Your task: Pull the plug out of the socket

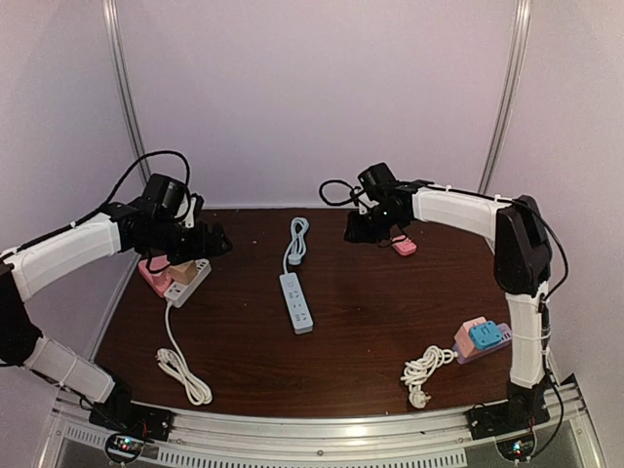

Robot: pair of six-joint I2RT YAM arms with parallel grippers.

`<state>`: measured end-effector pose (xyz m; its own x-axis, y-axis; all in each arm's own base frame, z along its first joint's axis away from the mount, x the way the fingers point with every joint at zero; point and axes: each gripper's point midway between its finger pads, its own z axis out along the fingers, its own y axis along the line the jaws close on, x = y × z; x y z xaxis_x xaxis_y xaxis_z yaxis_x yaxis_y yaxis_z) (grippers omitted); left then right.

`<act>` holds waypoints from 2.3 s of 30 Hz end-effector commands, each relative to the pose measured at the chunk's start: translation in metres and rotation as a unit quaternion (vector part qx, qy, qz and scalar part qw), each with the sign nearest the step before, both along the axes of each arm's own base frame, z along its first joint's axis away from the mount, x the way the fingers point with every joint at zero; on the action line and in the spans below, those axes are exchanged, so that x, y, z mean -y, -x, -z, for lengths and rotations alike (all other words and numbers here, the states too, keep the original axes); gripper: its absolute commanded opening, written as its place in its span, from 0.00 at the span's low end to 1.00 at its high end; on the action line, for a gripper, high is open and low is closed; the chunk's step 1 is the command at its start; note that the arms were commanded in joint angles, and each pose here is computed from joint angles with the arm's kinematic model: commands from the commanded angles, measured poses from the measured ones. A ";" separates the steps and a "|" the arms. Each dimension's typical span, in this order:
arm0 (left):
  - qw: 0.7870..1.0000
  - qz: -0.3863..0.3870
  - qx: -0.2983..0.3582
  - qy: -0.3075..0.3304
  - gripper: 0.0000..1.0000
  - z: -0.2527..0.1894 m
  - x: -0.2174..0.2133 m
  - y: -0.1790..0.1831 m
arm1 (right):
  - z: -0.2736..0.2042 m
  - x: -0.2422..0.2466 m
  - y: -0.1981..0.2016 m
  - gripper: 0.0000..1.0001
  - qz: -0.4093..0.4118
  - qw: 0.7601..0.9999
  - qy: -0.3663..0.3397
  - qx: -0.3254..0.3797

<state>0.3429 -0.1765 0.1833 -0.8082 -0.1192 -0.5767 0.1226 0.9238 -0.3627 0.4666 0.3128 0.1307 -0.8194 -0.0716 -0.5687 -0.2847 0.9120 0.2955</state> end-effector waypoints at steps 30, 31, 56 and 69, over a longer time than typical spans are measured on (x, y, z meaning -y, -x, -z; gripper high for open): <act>0.995 -0.064 0.003 -0.072 0.98 0.012 -0.060 -0.012 | 0.095 0.112 -0.066 0.27 0.106 0.983 0.100 -0.113; 0.995 -0.064 0.002 -0.072 0.98 0.013 -0.060 -0.012 | 0.095 0.112 -0.066 0.29 0.106 0.983 0.099 -0.111; 0.989 -0.094 -0.008 -0.112 0.98 0.019 -0.095 -0.029 | 0.031 0.091 -0.052 0.66 0.096 0.993 0.069 -0.018; 0.971 -0.033 -0.051 -0.230 0.97 0.057 -0.109 -0.052 | -0.010 0.071 -0.024 0.80 0.071 0.997 0.033 0.024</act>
